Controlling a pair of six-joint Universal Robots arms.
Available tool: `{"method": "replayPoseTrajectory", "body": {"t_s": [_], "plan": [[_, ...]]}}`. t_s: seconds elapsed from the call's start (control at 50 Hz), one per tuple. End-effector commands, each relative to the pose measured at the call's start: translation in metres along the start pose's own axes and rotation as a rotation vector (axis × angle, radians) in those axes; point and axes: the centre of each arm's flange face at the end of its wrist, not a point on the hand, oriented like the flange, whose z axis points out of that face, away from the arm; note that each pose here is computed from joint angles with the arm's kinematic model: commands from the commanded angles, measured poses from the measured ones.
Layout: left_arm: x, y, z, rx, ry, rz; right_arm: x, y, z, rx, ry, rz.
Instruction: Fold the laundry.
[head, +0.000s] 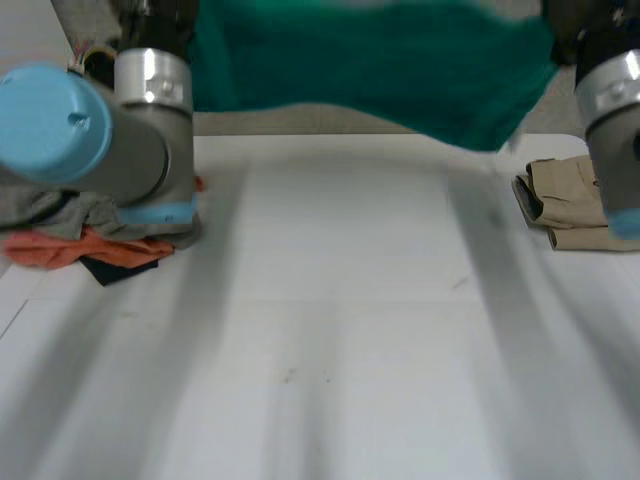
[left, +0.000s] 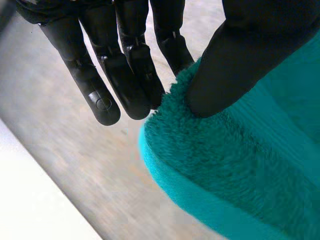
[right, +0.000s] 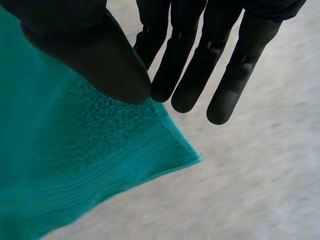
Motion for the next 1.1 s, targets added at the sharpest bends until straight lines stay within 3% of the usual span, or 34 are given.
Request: {"method": "replayPoseTrajectory", "body": {"t_s": [0.02, 0.18, 0.36, 0.5, 0.64, 0.84, 1.1], "plan": [[0.015, 0.054, -0.077, -0.247, 0.183, 0.006, -0.051, 0.044, -0.068, -0.307, -0.323, 0.053], [0.036, 0.082, -0.154, -0.426, 0.354, 0.014, -0.108, 0.092, -0.129, -0.523, -0.537, 0.100], [0.035, 0.081, -0.196, -0.519, 0.451, 0.024, -0.115, 0.101, -0.151, -0.590, -0.604, 0.142], [0.021, 0.072, -0.191, -0.535, 0.433, -0.007, -0.079, 0.082, -0.133, -0.543, -0.532, 0.344], [0.017, 0.071, -0.186, -0.560, 0.417, -0.075, -0.053, 0.099, -0.124, -0.646, -0.448, 0.573], [0.015, 0.071, -0.175, -0.547, 0.393, -0.079, -0.050, 0.139, -0.127, -0.787, -0.456, 0.692], [0.014, 0.071, -0.172, -0.543, 0.387, -0.083, -0.082, 0.181, -0.125, -0.866, -0.455, 0.787]]}}
